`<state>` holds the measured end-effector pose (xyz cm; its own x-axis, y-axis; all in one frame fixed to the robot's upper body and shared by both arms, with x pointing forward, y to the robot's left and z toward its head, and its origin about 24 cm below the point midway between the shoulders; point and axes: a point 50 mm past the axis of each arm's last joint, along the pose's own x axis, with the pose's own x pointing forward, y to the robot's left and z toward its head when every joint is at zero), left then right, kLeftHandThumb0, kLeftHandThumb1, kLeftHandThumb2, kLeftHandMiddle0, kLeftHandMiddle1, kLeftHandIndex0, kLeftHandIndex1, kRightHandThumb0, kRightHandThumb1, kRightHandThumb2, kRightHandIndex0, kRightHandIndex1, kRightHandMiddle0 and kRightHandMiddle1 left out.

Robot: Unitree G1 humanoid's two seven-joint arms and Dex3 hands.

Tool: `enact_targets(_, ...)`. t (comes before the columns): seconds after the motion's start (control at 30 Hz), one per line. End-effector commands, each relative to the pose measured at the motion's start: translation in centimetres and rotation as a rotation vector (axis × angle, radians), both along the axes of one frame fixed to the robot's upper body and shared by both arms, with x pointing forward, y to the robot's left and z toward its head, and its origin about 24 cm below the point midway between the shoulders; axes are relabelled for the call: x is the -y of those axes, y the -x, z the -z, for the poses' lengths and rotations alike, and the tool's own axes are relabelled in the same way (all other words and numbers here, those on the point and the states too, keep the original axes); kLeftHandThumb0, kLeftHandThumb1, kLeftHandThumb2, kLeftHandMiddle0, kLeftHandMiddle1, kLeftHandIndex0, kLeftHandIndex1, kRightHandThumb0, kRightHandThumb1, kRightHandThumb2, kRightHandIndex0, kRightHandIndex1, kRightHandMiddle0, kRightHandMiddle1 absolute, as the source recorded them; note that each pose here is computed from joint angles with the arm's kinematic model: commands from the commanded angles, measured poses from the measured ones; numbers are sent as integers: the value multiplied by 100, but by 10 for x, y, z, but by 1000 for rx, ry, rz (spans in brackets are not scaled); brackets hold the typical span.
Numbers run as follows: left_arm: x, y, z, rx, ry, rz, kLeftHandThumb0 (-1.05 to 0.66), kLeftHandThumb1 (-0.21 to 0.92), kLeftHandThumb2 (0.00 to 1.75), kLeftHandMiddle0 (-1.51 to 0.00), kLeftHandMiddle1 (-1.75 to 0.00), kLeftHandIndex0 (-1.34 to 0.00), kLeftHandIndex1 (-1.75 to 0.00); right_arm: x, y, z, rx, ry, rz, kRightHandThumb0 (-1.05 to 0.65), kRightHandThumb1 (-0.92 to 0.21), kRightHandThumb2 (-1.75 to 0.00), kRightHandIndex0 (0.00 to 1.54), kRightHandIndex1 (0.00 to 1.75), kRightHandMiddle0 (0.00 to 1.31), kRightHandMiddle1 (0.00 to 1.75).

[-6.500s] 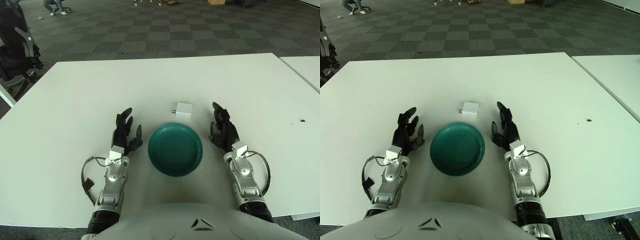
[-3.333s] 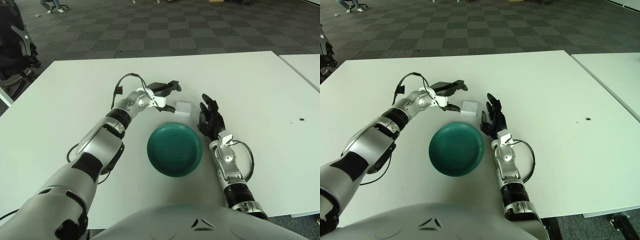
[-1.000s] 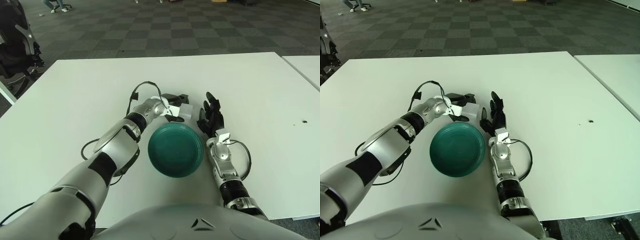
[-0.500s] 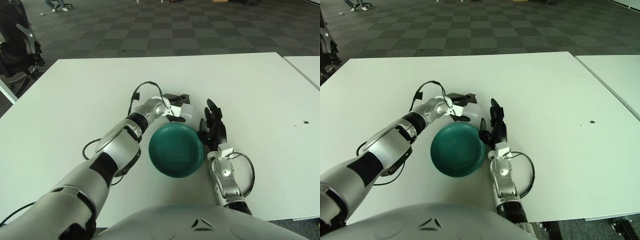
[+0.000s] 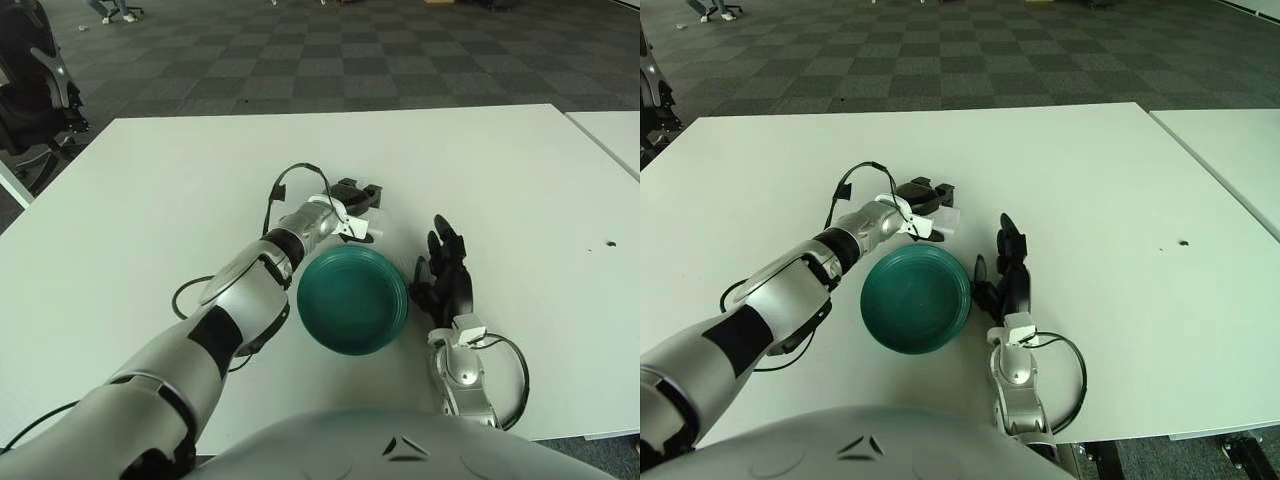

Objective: Put the charger into the plate.

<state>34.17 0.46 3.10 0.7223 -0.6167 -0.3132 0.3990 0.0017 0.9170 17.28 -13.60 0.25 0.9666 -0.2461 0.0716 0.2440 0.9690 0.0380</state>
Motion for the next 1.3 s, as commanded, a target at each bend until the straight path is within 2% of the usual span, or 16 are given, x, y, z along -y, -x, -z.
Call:
enact_targets(0.0,-26,7,28,-39,-100,-79,-46,54,102,-72,-174,-45,-174,21,107,70,-478,-5,175,-68,-92,-67,22,5,0,49)
enact_targets(0.07,-26,7,29,-33,-72,-103,-45,45,113,-84,-174,-51,-175,22,108,69,-466,-10,183,-68,-92,-66,25,6,0,50)
enact_targets(0.13,-26,7,29,-28,-58,-115,-45,41,118,-92,-175,-53,-175,23,108,69,-460,-12,186,-68,-92,-65,26,6,0,51)
enact_targets(0.4,-23,7,26,25,-14,-116,-46,33,130,-111,-175,-59,-175,28,99,67,-434,-11,179,-71,-92,-63,32,10,0,56)
enact_targets(0.73,-26,4,19,77,34,-125,-47,29,134,-117,-175,-62,-175,26,84,70,-413,-64,161,-71,-92,-60,33,16,0,58)
enact_targets(0.8,-26,3,19,84,42,-128,-47,29,135,-118,-175,-63,-175,26,82,70,-410,-72,162,-70,-92,-58,26,34,0,59)
enact_targets(0.87,-26,3,18,88,48,-128,-47,28,135,-118,-175,-63,-175,26,80,69,-406,-75,161,-70,-92,-57,22,42,0,60)
enact_targets(1.07,-30,1,15,112,66,-121,-48,28,136,-119,-175,-63,-175,27,77,66,-398,-71,150,-68,-92,-56,17,54,0,59)
enact_targets(1.2,-33,-6,2,154,99,-94,-48,28,136,-119,-175,-64,-175,27,76,66,-402,-63,138,-69,-92,-58,15,55,0,57)
enact_targets(1.27,-34,-12,-12,189,141,-72,-48,27,136,-120,-175,-64,-175,28,74,67,-410,-54,129,-69,-92,-59,14,56,0,57)
